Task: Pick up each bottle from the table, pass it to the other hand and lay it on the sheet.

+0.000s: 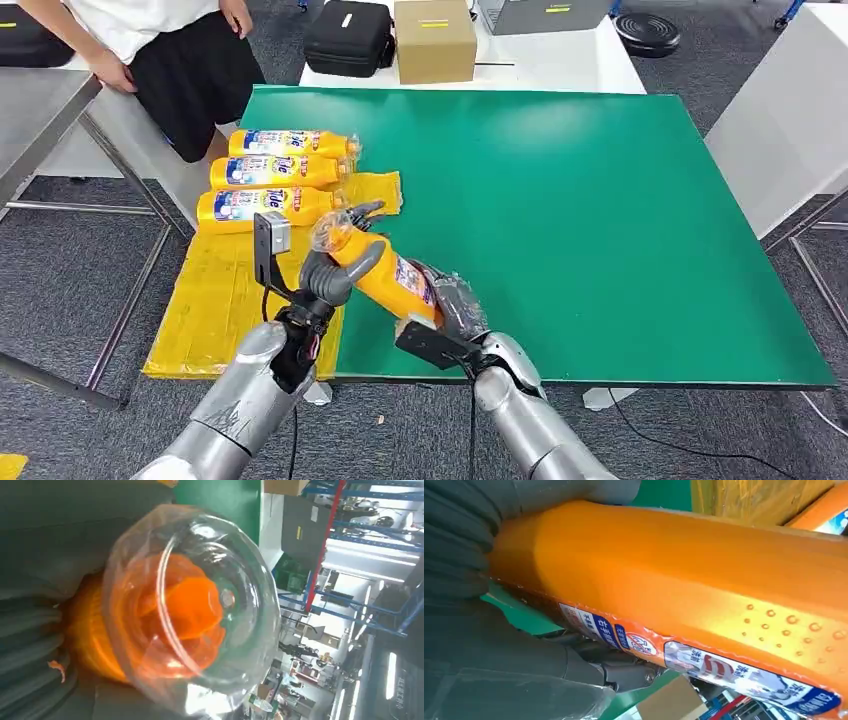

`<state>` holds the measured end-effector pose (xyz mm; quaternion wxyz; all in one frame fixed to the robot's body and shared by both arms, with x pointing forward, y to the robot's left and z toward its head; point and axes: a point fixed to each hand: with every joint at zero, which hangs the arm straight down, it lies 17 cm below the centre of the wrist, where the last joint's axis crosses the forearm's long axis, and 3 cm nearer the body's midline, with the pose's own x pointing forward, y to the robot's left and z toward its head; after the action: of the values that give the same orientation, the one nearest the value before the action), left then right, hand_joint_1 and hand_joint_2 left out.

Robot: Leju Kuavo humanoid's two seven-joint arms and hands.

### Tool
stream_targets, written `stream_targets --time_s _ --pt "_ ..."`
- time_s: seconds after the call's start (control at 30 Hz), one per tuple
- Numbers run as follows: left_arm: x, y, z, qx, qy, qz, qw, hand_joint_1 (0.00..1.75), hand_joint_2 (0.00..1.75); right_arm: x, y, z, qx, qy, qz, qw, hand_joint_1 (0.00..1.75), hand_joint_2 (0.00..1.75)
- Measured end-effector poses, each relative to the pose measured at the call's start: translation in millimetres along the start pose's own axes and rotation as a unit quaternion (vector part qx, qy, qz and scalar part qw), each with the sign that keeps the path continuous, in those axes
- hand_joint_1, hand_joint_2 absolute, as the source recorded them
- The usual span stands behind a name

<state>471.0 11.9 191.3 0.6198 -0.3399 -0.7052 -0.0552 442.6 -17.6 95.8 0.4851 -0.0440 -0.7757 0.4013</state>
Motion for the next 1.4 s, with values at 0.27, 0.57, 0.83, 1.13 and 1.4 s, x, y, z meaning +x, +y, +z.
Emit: stream_targets --time_s 0.27,0.57,0.83,1.13,1.4 --pt "0 -1 0 -0.004 0.0 -0.01 1.0 1.75 1.75 -3 2 2 0.0 0.007 0.002 1.0 1.75 1.75" --pt "5 -5 1 -0.023 -0.008 0.004 1.0 1.75 1.75 -4 -2 1 -0.01 0.01 0.019 1.0 1.75 1.75" --pt "7 -4 1 -0.022 -0.011 0.004 1.0 1.75 1.75 -1 -8 -1 -0.021 0.008 0.02 1.0 0.0 0.0" --pt "10 -8 -2 -0.024 -0.015 0.005 1.0 1.75 1.75 3 -41 -6 -0.089 0.008 0.014 0.996 0.0 0.0" --pt "21 -12 -13 -0.023 -0.021 0.0 0.999 1.75 1.75 26 -83 -13 -0.162 -0.026 -0.023 0.986 0.0 0.0"
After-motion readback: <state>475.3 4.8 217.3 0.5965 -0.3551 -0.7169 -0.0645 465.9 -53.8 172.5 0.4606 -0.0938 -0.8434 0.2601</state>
